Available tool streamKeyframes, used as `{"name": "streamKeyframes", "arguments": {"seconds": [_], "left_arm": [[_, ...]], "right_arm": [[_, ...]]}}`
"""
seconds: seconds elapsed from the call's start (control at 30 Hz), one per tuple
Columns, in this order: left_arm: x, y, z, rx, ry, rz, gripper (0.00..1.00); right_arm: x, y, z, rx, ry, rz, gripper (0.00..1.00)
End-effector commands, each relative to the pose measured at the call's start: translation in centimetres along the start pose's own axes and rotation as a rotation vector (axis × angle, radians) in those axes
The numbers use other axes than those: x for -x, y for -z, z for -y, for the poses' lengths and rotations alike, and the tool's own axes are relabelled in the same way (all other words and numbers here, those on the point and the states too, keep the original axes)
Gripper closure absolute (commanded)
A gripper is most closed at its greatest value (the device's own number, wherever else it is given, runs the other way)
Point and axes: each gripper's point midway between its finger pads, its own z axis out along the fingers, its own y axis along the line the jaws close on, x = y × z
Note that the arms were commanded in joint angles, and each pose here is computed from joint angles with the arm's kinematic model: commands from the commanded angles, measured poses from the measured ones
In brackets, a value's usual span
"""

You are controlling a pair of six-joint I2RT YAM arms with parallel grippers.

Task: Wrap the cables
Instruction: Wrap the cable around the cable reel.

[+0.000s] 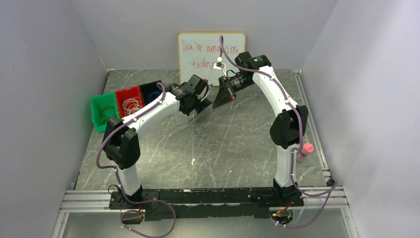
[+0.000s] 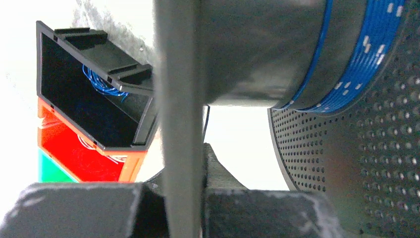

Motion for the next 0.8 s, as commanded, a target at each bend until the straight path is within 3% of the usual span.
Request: {"name": "streamKeyframes", "arguments": {"seconds": [0.0,0.23,0.4,0.63,0.77], "left_arm": [[2.9,2.6,-1.4,0.053,0.016,0.167,0.98],[3.9,4.5,-1.1,0.057,-0.046,0.273,0.98],[4.3,5.6,-3.2,0.153,-0.041,0.285,0.98],[4.7,6.6,-5.9,0.243,0.088,0.274,0.98],[5.4,7.5,-7.0,0.237,0.185,0.315,0.98]], "right_arm": [[1.1,-0.3,-2.4,0.108,-0.003,0.063,1.0],[1.0,-0.5,-1.1,0.091,-0.017,0.053,1.0],[-0.3,0.1,-0.4,-0.031,0.006,-0.004,0.89],[-3.2,0.7,-1.1,-0.062,0.058,-0.071,0.85],[-3.7,0.3,-0.2,-0.085,0.119,-0.033,0.87]]}}
